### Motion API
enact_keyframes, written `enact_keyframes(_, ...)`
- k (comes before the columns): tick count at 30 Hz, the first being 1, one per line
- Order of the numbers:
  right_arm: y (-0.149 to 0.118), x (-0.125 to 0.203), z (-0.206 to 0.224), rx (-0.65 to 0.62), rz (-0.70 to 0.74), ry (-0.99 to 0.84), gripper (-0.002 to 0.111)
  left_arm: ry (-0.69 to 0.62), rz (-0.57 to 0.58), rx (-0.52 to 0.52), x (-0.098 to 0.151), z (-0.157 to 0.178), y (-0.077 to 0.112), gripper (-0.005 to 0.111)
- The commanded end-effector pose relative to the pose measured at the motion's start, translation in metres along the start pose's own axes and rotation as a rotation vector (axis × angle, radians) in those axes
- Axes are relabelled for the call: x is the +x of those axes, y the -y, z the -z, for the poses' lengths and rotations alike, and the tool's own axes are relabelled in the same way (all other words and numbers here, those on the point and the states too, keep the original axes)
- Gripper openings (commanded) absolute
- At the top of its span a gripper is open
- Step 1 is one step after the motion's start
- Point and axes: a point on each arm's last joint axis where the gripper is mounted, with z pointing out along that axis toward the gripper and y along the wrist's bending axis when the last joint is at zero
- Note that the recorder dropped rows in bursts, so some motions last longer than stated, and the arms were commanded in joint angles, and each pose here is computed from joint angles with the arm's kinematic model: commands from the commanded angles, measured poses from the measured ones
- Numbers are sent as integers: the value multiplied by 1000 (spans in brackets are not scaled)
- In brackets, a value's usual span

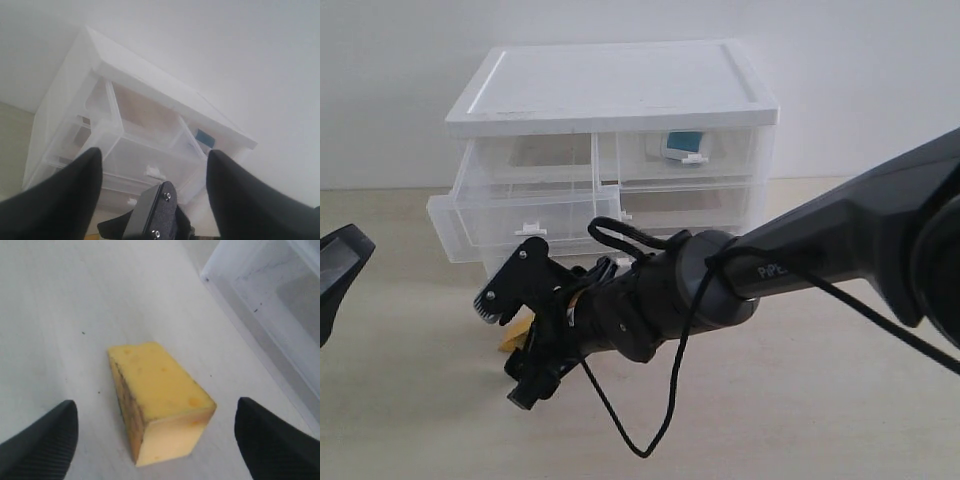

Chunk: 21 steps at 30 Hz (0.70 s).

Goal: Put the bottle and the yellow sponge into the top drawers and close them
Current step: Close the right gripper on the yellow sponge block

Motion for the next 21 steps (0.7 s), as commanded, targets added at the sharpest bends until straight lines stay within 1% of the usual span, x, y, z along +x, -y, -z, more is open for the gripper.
enact_keyframes(1,-2,3,-5,6,4,19,77,-2,-2,2,0,1,0,57)
enact_keyframes(3,-1,1,-5,12,4,32,75,-2,-2,2,0,1,0,57)
enact_keyframes(4,-1,1,-4,13,2,34,69,-2,-2,2,0,1,0,57)
enact_keyframes(5,-1,1,-5,14,-8,38,60,-2,-2,2,0,1,0,57)
enact_keyframes(7,-1,1,-5,13,-18,36,51,-2,-2,2,0,1,0,57)
enact_keyframes(13,-2,3,-5,5,-85,16,51,-2,-2,2,0,1,0,57)
enact_keyframes(17,-2,4,-5,1,-88,4,51,0,-2,2,0,1,0,57)
enact_keyframes(18,-2,5,-5,-2,-93,-4,49,0,-2,2,0,1,0,57)
enact_keyframes(19,-2,5,-5,-3,-98,-8,44,0,-2,2,0,1,0,57)
enact_keyframes(21,-2,5,-5,-3,-106,-8,28,0,-2,2,0,1,0,57)
